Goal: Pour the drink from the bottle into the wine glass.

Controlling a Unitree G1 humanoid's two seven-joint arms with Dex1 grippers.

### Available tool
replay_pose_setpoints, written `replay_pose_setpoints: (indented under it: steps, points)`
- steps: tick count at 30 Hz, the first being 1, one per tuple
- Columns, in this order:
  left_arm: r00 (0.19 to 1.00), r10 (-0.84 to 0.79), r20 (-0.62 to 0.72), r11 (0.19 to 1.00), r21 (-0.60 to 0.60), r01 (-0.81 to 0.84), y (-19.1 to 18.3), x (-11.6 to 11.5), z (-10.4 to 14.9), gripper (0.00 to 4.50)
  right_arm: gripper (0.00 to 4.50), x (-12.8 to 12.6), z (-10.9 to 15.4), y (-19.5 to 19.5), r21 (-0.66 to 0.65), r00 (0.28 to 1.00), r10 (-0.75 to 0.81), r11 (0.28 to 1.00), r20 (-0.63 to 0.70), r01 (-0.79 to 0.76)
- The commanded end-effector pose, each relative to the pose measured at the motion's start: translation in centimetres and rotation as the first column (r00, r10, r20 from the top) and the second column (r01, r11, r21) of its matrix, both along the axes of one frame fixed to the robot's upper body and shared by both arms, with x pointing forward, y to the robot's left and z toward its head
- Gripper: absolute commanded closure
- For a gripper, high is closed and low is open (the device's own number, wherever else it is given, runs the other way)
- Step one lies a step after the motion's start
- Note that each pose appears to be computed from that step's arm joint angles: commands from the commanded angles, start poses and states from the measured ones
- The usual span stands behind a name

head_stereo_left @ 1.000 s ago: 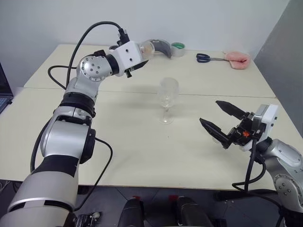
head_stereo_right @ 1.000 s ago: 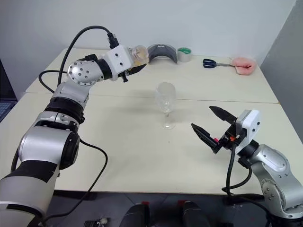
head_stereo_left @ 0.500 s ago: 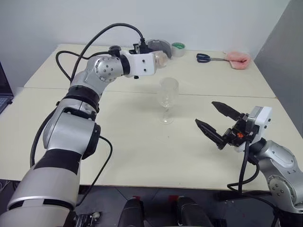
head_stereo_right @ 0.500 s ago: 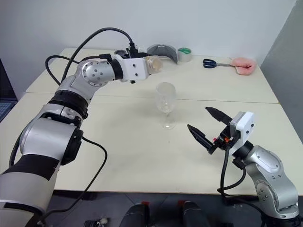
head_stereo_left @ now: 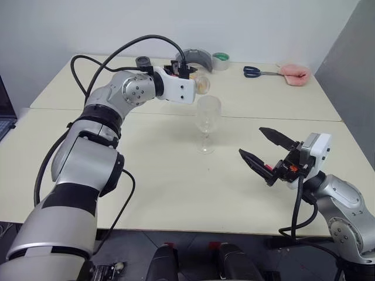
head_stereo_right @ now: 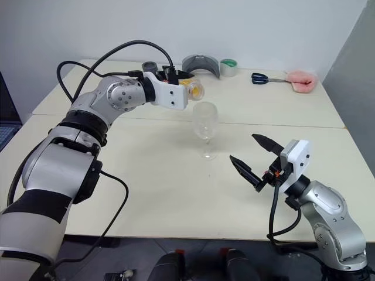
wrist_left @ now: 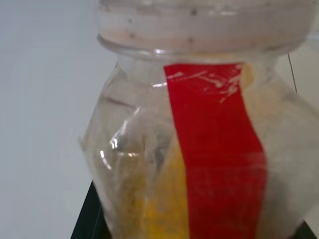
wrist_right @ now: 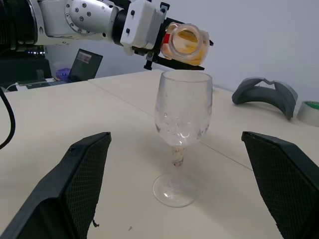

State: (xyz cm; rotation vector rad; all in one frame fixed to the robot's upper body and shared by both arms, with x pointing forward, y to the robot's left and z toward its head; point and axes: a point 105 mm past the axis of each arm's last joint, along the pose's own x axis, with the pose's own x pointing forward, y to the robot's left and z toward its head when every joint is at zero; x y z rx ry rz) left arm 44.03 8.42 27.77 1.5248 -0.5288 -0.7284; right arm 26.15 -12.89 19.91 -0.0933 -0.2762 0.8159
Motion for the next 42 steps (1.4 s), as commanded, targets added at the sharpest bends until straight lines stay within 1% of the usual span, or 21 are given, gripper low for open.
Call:
replay_pose_setpoints:
  steps: [1, 7, 15, 42]
  points:
    - [0.992, -0.039, 0.122, 0.999, 0.014, 0.037, -0.7, -0.6, 3.1, 2.82, 0.00, -0.6, 1.1, 0.5, 0.002, 0.998, 0.020, 1.000, 0.055, -0.020]
    - [0.985, -0.052, 0.167, 0.997, 0.072, 0.040, -0.8, -0.7, 3.1, 2.82, 0.00, -0.4, 0.9, 0.5, 0.002, 0.998, 0.017, 1.000, 0.054, -0.017]
    - [0.977, -0.054, 0.204, 0.993, 0.111, 0.032, -0.7, -0.7, 3.5, 2.82, 0.00, -0.3, 0.9, 0.6, 0.002, 0.998, 0.022, 1.000, 0.057, -0.022]
    - [0.956, -0.054, 0.287, 0.981, 0.193, -0.003, -0.2, -0.5, 4.2, 2.82, 0.00, -0.1, 0.9, 0.7, -0.008, 0.997, 0.029, 1.000, 0.065, -0.029]
